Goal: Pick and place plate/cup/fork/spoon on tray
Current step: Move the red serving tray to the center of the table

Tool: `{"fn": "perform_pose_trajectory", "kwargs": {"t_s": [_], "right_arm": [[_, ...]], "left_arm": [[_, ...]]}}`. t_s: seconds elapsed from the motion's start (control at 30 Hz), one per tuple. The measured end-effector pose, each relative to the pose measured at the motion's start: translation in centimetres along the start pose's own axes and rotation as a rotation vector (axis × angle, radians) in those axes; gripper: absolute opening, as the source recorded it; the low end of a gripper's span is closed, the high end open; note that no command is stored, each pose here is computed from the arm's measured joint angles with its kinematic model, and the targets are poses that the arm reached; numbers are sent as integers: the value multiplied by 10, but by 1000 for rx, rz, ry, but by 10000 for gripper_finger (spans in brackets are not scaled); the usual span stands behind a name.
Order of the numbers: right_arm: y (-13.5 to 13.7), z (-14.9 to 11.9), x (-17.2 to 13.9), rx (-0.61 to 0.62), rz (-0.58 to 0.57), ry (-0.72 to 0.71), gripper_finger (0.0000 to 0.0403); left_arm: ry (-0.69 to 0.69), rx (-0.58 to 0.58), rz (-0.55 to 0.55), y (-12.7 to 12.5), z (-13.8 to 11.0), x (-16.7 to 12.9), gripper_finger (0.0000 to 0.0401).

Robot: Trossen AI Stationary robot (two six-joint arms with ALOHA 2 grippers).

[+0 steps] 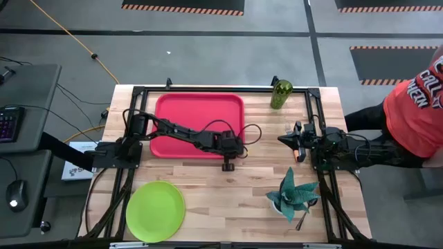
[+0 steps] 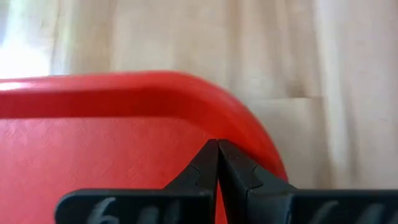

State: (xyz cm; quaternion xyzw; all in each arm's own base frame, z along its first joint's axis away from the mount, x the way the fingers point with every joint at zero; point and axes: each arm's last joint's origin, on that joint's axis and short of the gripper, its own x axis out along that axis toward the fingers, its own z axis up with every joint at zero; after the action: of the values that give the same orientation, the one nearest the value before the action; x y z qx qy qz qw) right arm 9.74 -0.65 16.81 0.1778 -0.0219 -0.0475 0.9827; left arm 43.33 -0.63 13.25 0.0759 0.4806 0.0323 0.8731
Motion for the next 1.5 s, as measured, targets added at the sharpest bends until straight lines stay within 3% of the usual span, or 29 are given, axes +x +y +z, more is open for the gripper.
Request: {"fn": "perform_pose_trajectory", "kwargs": {"t_s": [0.17,0.33,0.5,0.73,0.93,1.1,1.2,1.3,1.5], "right_arm": [[0,0,0,0,0,-1,0],[0,0,0,0,0,0,0],[0,0,0,0,0,0,0],[0,0,0,0,1,-1,0],[0,0,0,0,0,-1,0],[0,0,0,0,0,0,0],[0,0,0,0,0,0,0],[0,0,0,0,-1,2,0],[0,-1,1,0,-3,8,0]], "left_arm": [[-79,9,-22,-14,6,5,0],[-283,-30,-92,-21,27,-1,0],[-311,10,-143,-23,43,-14,0],[-136,53,89,-7,38,-45,0],[-52,-9,132,5,12,-16,0],[-112,-50,59,5,11,-1,0],[-162,-52,26,-1,15,4,0],[-124,-50,6,-11,6,19,0],[-246,-82,-105,-32,12,38,0]]}}
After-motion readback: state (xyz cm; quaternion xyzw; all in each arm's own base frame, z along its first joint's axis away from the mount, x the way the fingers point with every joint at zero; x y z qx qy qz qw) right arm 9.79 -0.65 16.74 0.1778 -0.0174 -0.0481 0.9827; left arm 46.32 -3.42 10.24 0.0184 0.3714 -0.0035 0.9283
